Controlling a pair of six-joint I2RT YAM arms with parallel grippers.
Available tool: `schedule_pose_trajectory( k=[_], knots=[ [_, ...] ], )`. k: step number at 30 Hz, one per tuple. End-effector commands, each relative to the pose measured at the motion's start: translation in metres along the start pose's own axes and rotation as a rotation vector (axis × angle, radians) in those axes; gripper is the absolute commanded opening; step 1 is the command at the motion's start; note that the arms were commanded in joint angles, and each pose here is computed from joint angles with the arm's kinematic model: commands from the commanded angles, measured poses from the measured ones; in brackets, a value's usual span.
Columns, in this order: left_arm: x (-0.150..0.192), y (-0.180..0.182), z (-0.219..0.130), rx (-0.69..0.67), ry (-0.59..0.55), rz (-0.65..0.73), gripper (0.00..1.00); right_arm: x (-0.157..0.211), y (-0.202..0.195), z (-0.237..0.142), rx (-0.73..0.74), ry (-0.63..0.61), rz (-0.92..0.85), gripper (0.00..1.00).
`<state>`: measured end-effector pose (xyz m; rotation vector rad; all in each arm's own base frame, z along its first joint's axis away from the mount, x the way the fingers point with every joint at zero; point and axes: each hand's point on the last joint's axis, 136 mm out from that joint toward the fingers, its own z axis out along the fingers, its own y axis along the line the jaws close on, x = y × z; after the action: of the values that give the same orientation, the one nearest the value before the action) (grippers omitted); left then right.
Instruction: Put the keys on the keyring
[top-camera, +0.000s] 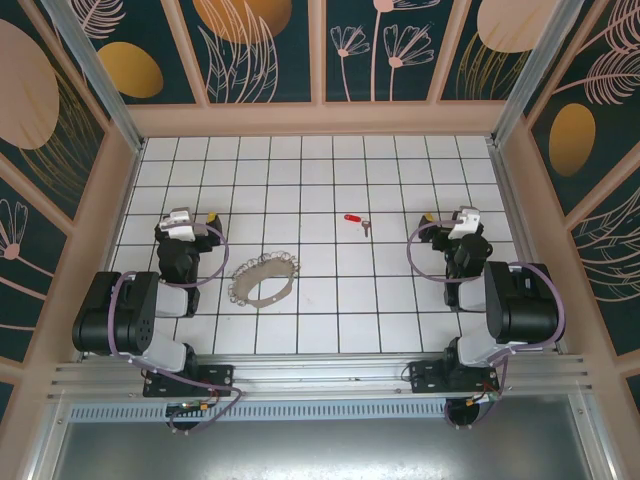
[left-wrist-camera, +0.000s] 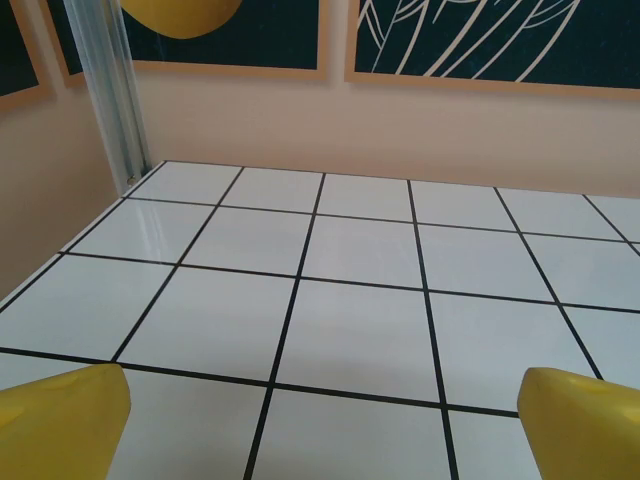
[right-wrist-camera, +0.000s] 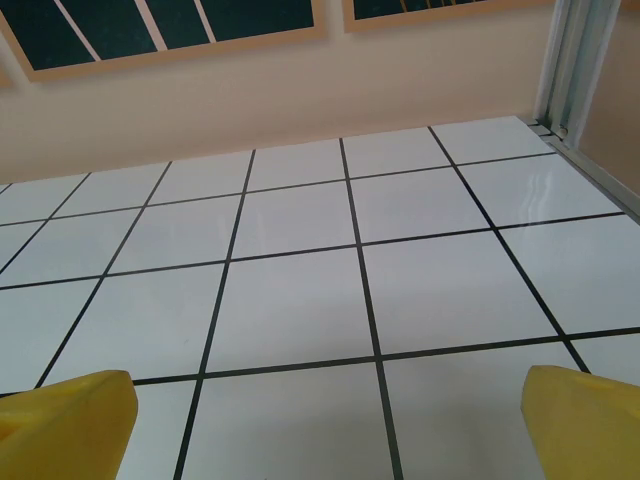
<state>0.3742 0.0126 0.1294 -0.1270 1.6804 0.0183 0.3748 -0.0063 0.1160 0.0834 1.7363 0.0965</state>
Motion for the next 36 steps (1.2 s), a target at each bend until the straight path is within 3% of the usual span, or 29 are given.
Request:
schedule_pose_trajectory(
  k=[1, 22, 28, 36],
  knots=[
    [-0.006, 0.004, 0.003, -0.016, -0.018, 0.003, 0.99, -0.005, 0.002, 0.002, -0.017, -0.013, 0.000, 0.99],
    [-0.009, 0.003, 0.002, -0.013, -0.021, 0.004, 0.99, -0.008, 0.002, 0.002, -0.017, -0.017, 0.001, 0.99],
    [-0.022, 0.003, 0.009, -0.026, 0.009, 0.004, 0.98, -0.024, 0.005, 0.007, -0.019, 0.039, 0.015, 0.99],
    [-0.041, 0.001, 0.011, -0.029, 0.072, -0.078, 0.98, -0.043, -0.020, 0.000, 0.143, 0.074, 0.251, 0.99]
  ],
)
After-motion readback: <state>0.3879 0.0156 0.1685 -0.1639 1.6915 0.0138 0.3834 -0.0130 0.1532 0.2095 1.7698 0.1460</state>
